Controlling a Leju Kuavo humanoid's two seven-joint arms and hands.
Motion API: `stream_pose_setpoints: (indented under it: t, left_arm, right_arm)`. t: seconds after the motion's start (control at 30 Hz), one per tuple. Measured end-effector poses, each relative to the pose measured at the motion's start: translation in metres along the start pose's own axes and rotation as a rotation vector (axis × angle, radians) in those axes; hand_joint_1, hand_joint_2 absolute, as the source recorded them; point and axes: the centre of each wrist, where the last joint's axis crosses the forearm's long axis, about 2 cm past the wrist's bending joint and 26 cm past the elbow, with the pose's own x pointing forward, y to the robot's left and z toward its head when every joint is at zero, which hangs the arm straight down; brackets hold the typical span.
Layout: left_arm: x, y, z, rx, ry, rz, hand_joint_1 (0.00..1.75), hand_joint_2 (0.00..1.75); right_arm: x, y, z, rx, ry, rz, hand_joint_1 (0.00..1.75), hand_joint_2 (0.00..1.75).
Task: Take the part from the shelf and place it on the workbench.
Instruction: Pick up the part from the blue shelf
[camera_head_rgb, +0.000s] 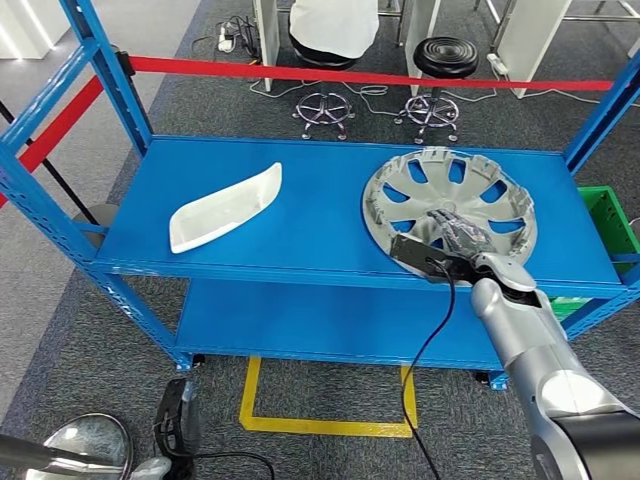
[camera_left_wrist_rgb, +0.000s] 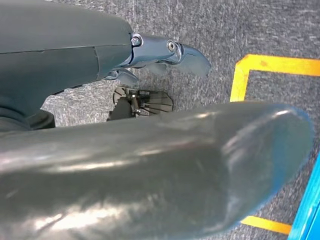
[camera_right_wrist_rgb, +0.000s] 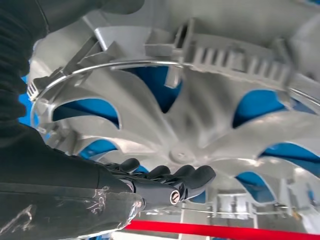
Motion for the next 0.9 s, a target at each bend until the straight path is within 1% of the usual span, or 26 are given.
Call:
stream_pose_setpoints:
  t: [0.13, 0.27, 0.43, 0.7, 0.83, 0.9]
  left_arm:
    - [-0.003, 0.004, 0.0, 0.008, 0.006, 0.009, 0.0, 0.0]
    - [-0.005, 0.008, 0.0, 0.019, 0.01, 0.021, 0.0, 0.0]
    - [-0.008, 0.015, 0.0, 0.031, 0.015, 0.031, 0.0, 0.0]
    - [-0.011, 0.023, -0.001, 0.047, 0.022, 0.029, 0.0, 0.0]
    - [-0.012, 0.025, -0.001, 0.053, 0.026, 0.031, 0.0, 1.75]
    - [-0.012, 0.026, -0.001, 0.056, 0.027, 0.033, 0.0, 1.75]
  right_arm:
    - [0.002, -0.005, 0.0, -0.015, -0.02, -0.021, 0.0, 1.75]
    - [0.006, -0.01, 0.002, -0.024, -0.065, -0.06, 0.0, 1.75]
    - [0.009, -0.02, 0.005, 0.0, -0.096, -0.076, 0.0, 1.75]
    - [-0.006, -0.015, 0.009, 0.092, -0.112, -0.079, 0.0, 1.75]
    - [-0.011, -0.012, 0.009, 0.123, -0.104, -0.062, 0.0, 1.75]
    - [-0.013, -0.009, 0.01, 0.138, -0.098, -0.055, 0.0, 1.75]
